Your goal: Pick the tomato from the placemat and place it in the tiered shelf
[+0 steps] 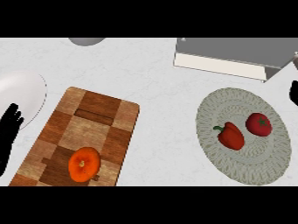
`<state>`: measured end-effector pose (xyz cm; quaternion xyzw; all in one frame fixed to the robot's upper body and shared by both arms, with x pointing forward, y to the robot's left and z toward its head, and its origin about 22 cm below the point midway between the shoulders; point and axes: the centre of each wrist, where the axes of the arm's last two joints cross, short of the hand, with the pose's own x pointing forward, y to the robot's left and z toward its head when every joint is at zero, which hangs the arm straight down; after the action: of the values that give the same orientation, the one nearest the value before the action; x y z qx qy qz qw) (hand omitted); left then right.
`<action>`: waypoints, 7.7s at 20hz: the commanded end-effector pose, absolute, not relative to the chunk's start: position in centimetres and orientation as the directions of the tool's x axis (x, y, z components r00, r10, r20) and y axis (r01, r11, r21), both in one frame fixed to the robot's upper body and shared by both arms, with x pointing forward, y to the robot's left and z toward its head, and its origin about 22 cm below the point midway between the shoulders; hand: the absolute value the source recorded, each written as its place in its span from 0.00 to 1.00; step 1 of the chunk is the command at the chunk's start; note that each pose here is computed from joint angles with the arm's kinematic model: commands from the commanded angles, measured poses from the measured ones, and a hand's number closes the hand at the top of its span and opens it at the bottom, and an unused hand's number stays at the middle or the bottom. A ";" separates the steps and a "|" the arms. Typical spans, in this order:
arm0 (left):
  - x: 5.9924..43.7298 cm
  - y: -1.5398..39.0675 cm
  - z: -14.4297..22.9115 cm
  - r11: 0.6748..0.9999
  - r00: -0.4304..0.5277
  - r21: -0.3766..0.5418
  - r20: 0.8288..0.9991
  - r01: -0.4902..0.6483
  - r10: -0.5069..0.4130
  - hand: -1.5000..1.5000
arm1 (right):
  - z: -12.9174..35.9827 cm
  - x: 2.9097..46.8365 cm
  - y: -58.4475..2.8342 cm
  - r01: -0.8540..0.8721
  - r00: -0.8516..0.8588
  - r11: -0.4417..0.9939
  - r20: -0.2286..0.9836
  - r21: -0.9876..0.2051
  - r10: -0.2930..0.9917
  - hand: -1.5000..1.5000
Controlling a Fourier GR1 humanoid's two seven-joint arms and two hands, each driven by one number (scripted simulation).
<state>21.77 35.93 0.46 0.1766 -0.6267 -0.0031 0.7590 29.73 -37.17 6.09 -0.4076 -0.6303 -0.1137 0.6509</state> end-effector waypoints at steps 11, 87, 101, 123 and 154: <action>23.5 34.8 1.2 0.967 0.239 0.227 0.951 -0.114 -0.195 0.50 | -3.2 29.4 -33.8 0.679 0.625 0.205 0.702 -0.705 0.342 0.00; 24.2 35.0 -0.2 0.971 0.244 0.209 0.953 -0.114 -0.177 0.50 | 11.5 32.1 -16.7 -0.093 -0.046 0.200 0.205 -0.975 0.978 1.00; 23.3 35.3 0.1 0.970 0.266 0.204 0.950 -0.132 -0.163 0.50 | 25.9 26.1 -20.1 0.077 -0.062 0.618 0.615 -0.782 0.786 1.00; 22.3 35.7 -0.4 0.970 0.233 0.216 0.954 -0.110 -0.186 0.50 | 38.8 27.7 -23.4 0.353 0.039 0.437 0.480 -0.827 0.876 1.00; 23.8 34.9 -0.4 0.974 0.235 0.205 0.956 -0.093 -0.179 0.50 | 31.7 43.2 -31.2 0.419 0.276 0.406 0.540 -0.812 0.796 0.00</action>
<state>23.51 34.52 -0.07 0.1125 -0.6210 -0.0258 0.7753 42.05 -30.02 32.63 -0.5154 -0.5944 0.1708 0.5932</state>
